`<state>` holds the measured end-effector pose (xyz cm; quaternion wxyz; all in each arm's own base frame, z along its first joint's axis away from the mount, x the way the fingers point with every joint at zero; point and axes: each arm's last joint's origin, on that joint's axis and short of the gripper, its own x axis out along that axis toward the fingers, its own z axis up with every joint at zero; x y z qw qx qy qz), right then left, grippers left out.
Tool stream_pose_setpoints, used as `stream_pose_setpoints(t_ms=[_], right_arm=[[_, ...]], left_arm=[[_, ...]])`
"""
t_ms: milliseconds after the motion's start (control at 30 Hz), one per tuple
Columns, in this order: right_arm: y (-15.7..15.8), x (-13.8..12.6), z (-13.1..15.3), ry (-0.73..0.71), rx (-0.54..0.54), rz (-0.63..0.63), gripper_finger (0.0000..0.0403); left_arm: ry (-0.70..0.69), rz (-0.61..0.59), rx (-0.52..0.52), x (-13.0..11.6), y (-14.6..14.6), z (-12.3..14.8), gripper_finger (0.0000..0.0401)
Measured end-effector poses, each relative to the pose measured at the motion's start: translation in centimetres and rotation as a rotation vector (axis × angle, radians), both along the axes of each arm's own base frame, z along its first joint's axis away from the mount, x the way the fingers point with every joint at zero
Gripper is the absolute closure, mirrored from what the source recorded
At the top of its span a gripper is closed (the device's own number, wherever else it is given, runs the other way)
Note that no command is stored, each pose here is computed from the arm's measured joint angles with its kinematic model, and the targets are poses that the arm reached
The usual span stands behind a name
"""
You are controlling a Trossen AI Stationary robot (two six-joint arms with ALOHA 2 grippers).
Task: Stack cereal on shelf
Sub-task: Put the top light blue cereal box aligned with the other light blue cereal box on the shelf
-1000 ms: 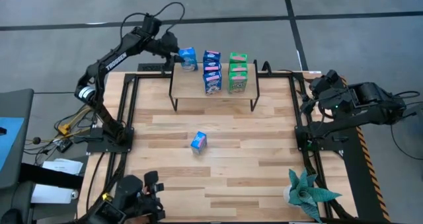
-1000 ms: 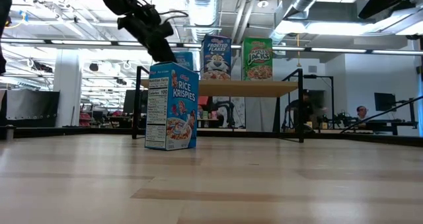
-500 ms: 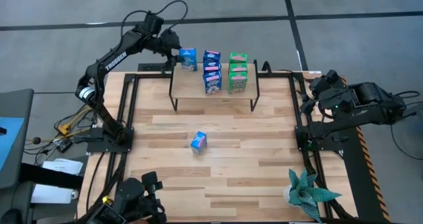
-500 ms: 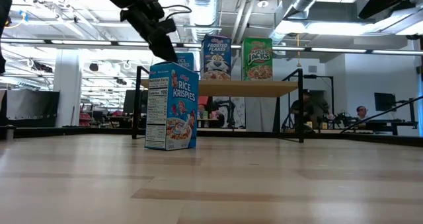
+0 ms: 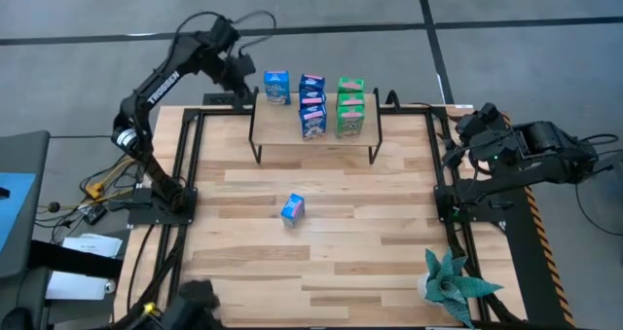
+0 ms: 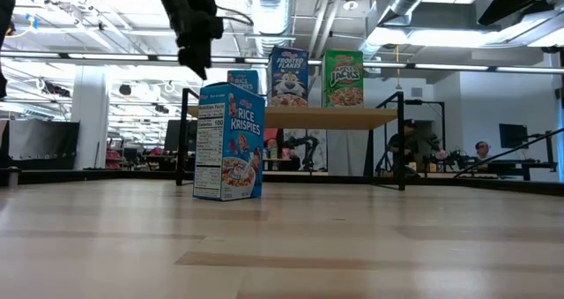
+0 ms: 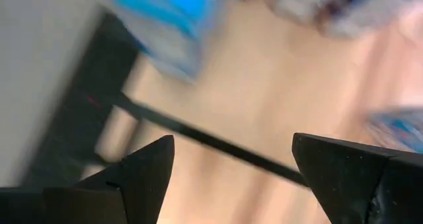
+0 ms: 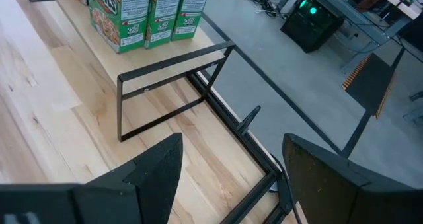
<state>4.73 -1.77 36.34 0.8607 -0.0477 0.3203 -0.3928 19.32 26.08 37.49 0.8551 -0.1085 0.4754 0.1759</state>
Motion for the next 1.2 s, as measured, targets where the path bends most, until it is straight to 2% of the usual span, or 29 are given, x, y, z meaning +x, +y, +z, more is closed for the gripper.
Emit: stream_pose_setpoints(t_ms=[233, 433, 667, 767, 900, 1033, 1200], right_arm=[[0.0, 0.0, 0.0, -0.001, 0.000, 0.000, 0.0117], [0.0, 0.0, 0.0, -0.001, 0.001, 0.000, 0.0117], [0.0, 0.0, 0.0, 0.000, 0.003, 0.002, 0.0117], [0.0, 0.0, 0.0, 0.000, 0.004, 0.002, 0.0117], [0.0, 0.0, 0.0, 0.000, 0.004, 0.003, 0.0117], [0.0, 0.0, 0.0, 0.000, 0.004, 0.003, 0.0117], [0.0, 0.0, 0.0, 0.000, 0.006, 0.004, 0.0117]], left_arm=[[0.212, -0.026, -0.315, 2.2, -6.4, -0.7, 0.0104], [0.176, -0.104, -0.375, 4.6, -14.5, 1.3, 0.0104], [0.176, -0.019, -0.312, 5.6, -23.5, 2.8, 0.0104], [0.126, 0.005, -0.257, 6.3, -27.0, 2.9, 0.0104], [0.020, 0.064, -0.088, 7.4, -31.1, 2.7, 0.0104], [-0.039, 0.173, 0.116, 8.5, -33.7, 1.5, 0.0104], [-0.043, 0.245, 0.197, 10.9, -36.3, -1.4, 0.0104]])
